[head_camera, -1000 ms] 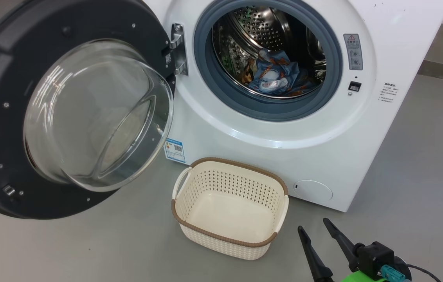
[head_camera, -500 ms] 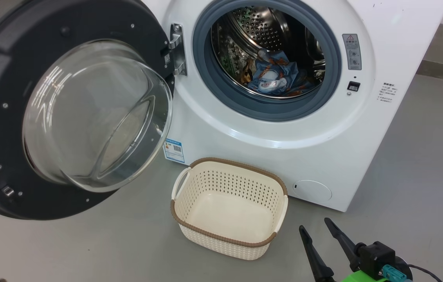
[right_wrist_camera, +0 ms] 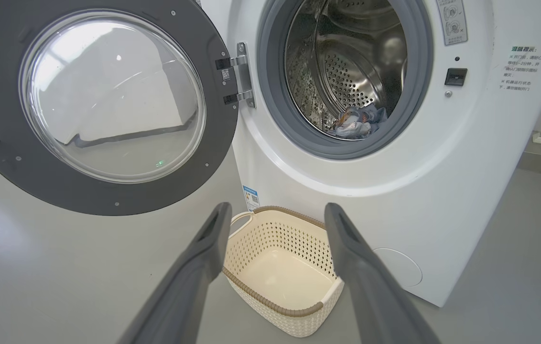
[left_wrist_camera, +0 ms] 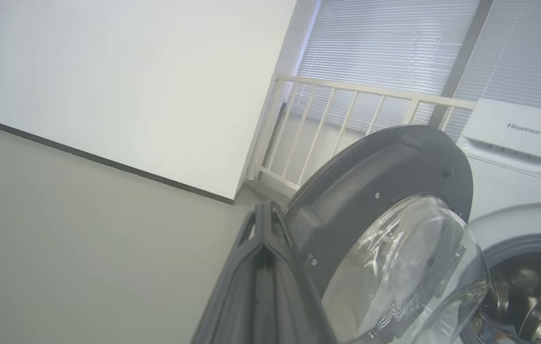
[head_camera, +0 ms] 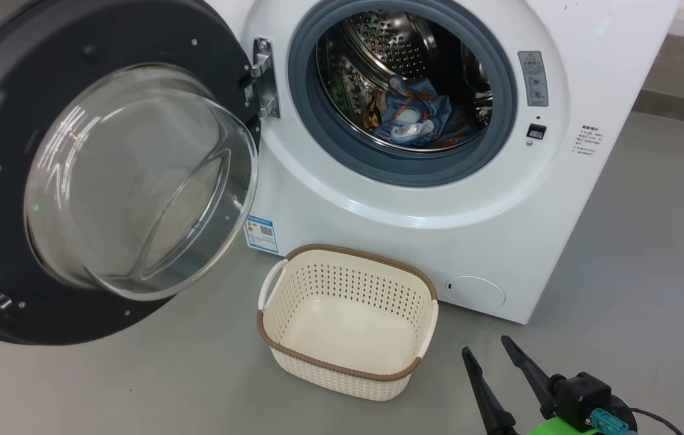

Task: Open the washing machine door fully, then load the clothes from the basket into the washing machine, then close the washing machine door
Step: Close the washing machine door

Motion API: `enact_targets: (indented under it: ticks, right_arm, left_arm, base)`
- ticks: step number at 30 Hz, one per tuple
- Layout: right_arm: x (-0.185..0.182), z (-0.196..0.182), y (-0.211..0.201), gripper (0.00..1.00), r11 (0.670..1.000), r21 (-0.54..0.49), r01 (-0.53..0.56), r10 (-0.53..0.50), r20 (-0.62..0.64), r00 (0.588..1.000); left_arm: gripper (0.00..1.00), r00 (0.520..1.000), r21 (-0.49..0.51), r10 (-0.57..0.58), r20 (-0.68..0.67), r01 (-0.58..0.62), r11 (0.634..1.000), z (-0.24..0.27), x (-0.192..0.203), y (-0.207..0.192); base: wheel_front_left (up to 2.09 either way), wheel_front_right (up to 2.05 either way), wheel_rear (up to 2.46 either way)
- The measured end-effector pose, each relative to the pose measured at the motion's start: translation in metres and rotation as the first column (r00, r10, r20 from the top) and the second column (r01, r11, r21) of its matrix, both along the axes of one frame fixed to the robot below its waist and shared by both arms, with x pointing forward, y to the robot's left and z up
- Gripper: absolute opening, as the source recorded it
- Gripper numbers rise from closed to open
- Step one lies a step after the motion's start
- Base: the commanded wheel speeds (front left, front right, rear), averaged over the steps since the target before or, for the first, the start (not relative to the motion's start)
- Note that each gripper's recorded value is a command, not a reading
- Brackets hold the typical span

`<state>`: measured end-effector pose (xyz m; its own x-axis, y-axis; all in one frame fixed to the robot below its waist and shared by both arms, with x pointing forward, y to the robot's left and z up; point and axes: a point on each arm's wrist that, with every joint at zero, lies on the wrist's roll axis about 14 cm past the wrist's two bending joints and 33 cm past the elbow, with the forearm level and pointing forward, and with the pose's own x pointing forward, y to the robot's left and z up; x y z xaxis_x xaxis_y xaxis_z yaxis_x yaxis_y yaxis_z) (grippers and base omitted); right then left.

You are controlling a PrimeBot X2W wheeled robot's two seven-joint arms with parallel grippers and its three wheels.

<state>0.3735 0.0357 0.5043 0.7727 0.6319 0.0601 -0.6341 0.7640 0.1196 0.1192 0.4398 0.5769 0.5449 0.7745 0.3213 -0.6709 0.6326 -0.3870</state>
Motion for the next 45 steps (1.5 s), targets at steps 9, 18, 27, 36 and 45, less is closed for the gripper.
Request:
enact_targets:
  ticks: [9,18,27,36,45]
  right_arm:
    - [0.003,-0.009,-0.011,1.00,1.000,0.000,0.031,-0.031,-0.025,0.999]
    - [0.008,-0.023,-0.026,1.00,0.997,-0.015,0.073,-0.074,-0.056,0.996]
    - [0.025,-0.034,-0.040,1.00,0.992,-0.043,0.117,-0.120,-0.060,0.991]
    - [0.035,-0.043,-0.051,1.00,0.988,-0.050,0.149,-0.152,-0.078,0.985]
    - [0.038,-0.053,-0.057,1.00,0.984,-0.066,0.164,-0.170,-0.094,0.981]
  left_arm:
    - [0.00,0.969,-0.088,0.007,0.246,0.015,0.996,0.039,0.009,0.056]
    - [0.00,0.924,-0.246,-0.024,0.382,0.127,0.961,0.050,0.044,0.090]
    - [0.00,0.848,-0.497,0.052,0.527,0.258,0.829,0.023,0.077,0.124]
    - [0.00,0.858,-0.598,0.075,0.508,0.288,0.748,-0.004,0.106,0.128]
    - [0.00,0.875,-0.661,0.075,0.479,0.303,0.686,-0.029,0.125,0.122]
  base:
    - [0.00,0.00,0.00]
    - [0.00,0.00,0.00]
    - [0.00,0.00,0.00]
    - [0.00,0.00,0.00]
    - [0.00,0.00,0.00]
